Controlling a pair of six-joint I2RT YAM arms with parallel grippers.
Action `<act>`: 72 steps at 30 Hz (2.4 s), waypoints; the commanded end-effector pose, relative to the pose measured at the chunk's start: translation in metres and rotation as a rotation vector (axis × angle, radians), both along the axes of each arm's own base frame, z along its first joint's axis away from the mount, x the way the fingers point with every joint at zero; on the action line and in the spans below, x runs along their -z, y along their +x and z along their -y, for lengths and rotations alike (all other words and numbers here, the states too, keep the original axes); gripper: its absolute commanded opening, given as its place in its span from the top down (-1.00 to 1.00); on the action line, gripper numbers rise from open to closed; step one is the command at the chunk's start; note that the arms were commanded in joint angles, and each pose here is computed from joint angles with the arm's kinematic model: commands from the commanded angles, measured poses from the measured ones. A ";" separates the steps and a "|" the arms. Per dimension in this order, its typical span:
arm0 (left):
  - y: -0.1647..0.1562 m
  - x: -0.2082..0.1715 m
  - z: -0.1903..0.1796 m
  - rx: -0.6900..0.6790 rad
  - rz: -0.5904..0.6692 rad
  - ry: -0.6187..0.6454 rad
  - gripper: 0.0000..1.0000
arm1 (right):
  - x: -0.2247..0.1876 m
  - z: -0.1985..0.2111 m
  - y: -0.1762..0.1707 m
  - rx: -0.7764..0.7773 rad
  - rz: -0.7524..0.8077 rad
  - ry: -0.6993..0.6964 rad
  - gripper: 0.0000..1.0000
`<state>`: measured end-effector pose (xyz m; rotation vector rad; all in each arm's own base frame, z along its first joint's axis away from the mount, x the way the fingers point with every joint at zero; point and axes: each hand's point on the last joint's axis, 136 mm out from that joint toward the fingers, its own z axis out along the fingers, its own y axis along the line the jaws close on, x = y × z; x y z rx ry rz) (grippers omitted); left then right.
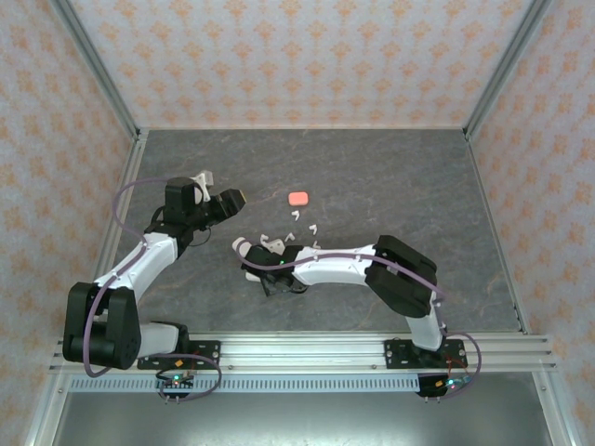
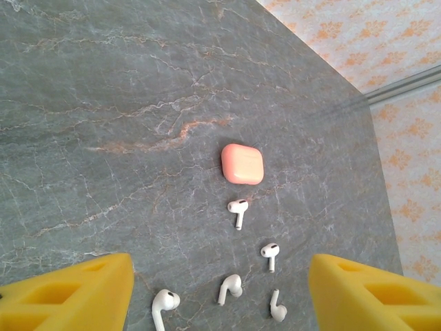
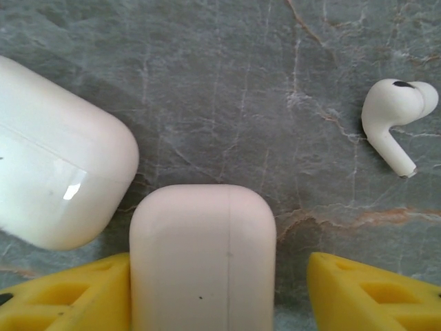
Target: Insert wireless bluetooth earbuds into charging case
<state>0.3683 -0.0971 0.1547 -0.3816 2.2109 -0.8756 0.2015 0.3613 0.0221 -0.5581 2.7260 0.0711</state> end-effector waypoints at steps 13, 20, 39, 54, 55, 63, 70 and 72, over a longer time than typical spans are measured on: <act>-0.015 -0.015 -0.002 0.054 0.035 0.054 -0.37 | -0.015 0.023 -0.002 -0.063 0.040 -0.025 0.09; -0.038 -0.042 0.025 0.216 0.084 -0.006 -0.35 | -0.078 0.044 0.017 -0.272 0.265 -0.012 0.13; -0.133 -0.149 0.136 0.758 0.410 -0.136 -0.37 | -0.248 0.099 0.012 -0.638 0.901 0.072 0.14; -0.141 -0.144 0.199 0.892 0.387 -0.147 -0.27 | -0.258 0.097 0.005 -0.706 0.909 0.071 0.14; -0.142 -0.144 0.200 0.898 0.387 -0.149 -0.25 | -0.258 0.096 0.005 -0.705 0.907 0.075 0.14; -0.146 -0.135 0.206 0.940 0.380 -0.129 -0.05 | -0.257 0.092 0.001 -0.713 0.893 0.115 0.14; -0.148 -0.127 0.208 0.963 0.349 -0.111 0.19 | -0.260 0.092 0.001 -0.706 0.897 0.129 0.14; -0.148 -0.127 0.209 0.970 0.347 -0.112 0.25 | -0.260 0.091 0.001 -0.704 0.896 0.131 0.13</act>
